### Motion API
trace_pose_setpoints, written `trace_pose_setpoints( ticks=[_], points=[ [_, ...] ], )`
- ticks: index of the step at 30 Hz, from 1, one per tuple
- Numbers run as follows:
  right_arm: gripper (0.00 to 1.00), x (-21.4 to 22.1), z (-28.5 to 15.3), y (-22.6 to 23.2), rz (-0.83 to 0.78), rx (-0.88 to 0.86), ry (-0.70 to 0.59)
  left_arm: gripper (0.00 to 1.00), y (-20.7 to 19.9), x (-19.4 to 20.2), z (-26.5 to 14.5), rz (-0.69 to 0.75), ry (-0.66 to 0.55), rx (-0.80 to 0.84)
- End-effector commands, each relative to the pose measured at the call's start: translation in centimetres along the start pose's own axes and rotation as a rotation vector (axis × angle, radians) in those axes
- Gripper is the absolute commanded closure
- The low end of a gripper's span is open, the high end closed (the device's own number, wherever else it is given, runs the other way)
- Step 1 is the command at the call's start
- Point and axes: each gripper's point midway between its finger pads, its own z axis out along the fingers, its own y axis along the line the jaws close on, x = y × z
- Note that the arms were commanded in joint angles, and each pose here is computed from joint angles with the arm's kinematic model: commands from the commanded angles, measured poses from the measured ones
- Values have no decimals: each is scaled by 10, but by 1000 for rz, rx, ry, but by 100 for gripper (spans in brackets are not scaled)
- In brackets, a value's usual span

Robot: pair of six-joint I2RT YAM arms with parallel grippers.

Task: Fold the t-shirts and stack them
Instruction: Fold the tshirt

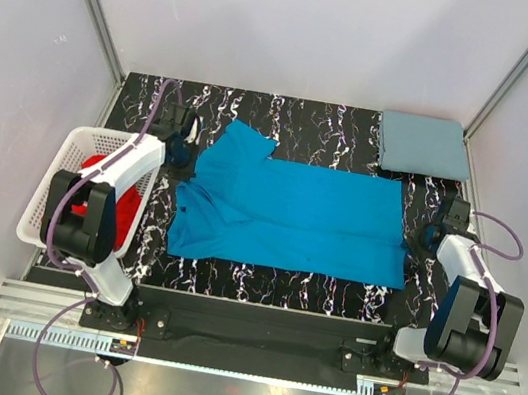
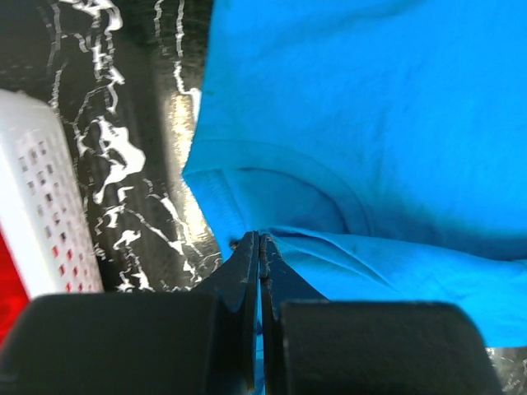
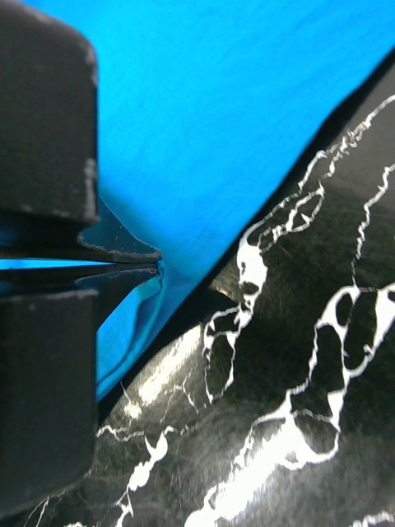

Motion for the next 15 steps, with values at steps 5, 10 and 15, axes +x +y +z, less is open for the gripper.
trace_pose_setpoints(
  ticks=[5,10,15],
  points=[
    [100,-25,-9,3,-10,10,-88,100,9,-22,-31,-6,-125,-51],
    [100,-25,-23,10,-6,-24,-81,100,0,-22,-45,-26,-148,2],
    [100,-22,-33,26,19,-119,-77,100,2,-25,-50,-36,-170,-7]
  ],
)
